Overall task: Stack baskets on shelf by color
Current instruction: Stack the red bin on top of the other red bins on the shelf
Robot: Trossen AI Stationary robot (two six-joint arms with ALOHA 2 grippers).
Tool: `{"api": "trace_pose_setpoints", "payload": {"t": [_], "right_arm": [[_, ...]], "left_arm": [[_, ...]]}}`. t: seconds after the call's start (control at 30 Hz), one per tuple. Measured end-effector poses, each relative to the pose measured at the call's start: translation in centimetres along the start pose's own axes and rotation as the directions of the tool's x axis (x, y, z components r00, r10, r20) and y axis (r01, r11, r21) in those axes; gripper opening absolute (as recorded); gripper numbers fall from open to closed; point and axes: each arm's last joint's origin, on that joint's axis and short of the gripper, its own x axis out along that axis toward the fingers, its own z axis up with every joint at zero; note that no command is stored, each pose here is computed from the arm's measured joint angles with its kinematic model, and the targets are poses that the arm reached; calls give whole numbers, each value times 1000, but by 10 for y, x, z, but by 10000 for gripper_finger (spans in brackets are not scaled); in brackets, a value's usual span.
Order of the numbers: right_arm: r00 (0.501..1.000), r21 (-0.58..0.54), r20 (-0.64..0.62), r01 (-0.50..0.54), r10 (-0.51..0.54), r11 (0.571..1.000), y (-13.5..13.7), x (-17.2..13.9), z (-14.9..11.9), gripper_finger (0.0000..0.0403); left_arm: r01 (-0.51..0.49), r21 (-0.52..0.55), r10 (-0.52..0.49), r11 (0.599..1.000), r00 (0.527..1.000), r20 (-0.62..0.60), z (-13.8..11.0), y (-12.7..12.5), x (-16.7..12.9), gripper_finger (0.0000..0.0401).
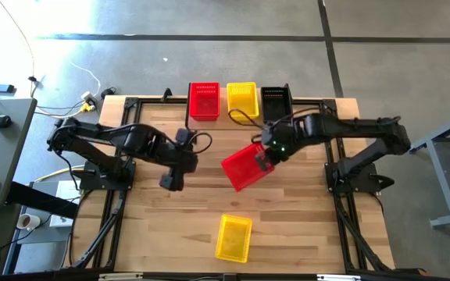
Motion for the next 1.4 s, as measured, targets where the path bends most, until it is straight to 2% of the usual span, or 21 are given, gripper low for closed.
{"api": "trace_pose_setpoints", "payload": {"t": [0.33,0.57,0.8,1.27,1.4], "right_arm": [[998,45,-64,7,-4,999,2,30,18,0],[997,43,-70,-37,40,998,12,48,25,0],[993,65,-27,-111,113,992,20,54,31,0],[989,74,-38,-141,145,987,22,54,32,0],[987,50,-50,-149,151,988,25,54,29,0]], "left_arm": [[-50,160,32,986,993,116,14,-9,-4,209],[-39,264,-3,964,988,155,23,-14,2,209],[-33,336,-9,941,993,122,31,-17,20,209],[-16,383,6,924,1000,26,39,-23,52,209],[-7,386,4,923,1000,9,39,-23,57,196]]}}
